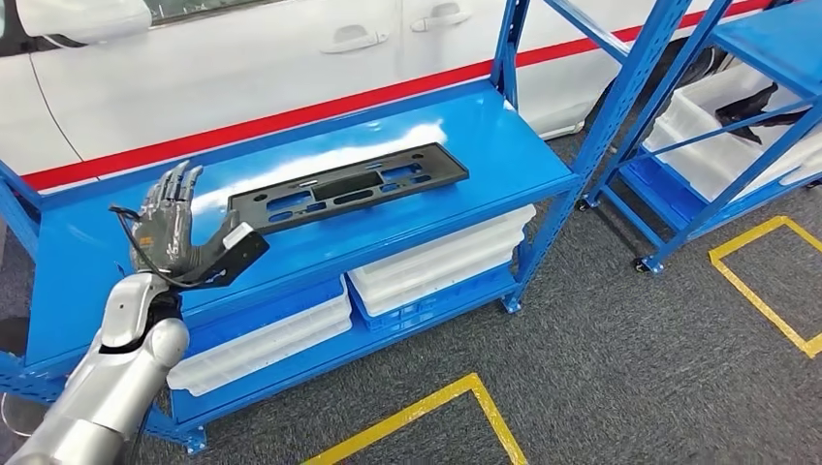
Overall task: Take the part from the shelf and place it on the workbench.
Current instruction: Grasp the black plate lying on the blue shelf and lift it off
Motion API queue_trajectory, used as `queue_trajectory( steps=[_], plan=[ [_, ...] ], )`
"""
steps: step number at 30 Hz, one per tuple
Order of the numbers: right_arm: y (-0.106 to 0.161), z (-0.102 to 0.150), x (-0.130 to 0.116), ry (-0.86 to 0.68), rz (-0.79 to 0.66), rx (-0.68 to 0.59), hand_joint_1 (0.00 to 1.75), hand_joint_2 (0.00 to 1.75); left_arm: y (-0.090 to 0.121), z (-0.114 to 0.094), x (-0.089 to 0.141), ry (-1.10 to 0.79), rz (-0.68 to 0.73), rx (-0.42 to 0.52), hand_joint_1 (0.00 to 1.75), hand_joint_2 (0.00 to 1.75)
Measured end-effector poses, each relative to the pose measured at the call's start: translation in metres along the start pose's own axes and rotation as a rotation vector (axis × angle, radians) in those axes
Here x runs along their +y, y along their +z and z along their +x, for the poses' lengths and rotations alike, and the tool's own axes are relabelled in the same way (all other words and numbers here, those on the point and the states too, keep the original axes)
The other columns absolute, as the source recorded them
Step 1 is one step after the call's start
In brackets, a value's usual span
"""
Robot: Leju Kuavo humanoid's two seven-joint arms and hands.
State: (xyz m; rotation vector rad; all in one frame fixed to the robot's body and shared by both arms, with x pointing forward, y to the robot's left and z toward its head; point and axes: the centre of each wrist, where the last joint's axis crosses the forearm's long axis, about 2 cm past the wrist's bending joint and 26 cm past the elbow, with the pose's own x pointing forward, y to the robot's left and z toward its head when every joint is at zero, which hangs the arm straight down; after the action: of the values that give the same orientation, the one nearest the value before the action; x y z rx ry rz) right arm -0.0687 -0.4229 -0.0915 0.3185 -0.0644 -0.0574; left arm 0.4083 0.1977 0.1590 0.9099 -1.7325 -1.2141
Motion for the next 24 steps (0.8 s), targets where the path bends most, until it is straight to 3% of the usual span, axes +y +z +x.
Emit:
queue_trajectory(
  steps=[20,24],
  plan=[
    [0.009,0.0,-0.013,0.035,-0.011,0.011,0.0,0.0,-0.007,0.019,0.0,-0.007,0.011,-0.063,0.0,0.0],
    [0.009,0.0,-0.013,0.058,-0.008,0.021,0.0,0.0,-0.01,0.032,-0.002,-0.01,0.001,-0.102,0.0,1.75]
  ],
)
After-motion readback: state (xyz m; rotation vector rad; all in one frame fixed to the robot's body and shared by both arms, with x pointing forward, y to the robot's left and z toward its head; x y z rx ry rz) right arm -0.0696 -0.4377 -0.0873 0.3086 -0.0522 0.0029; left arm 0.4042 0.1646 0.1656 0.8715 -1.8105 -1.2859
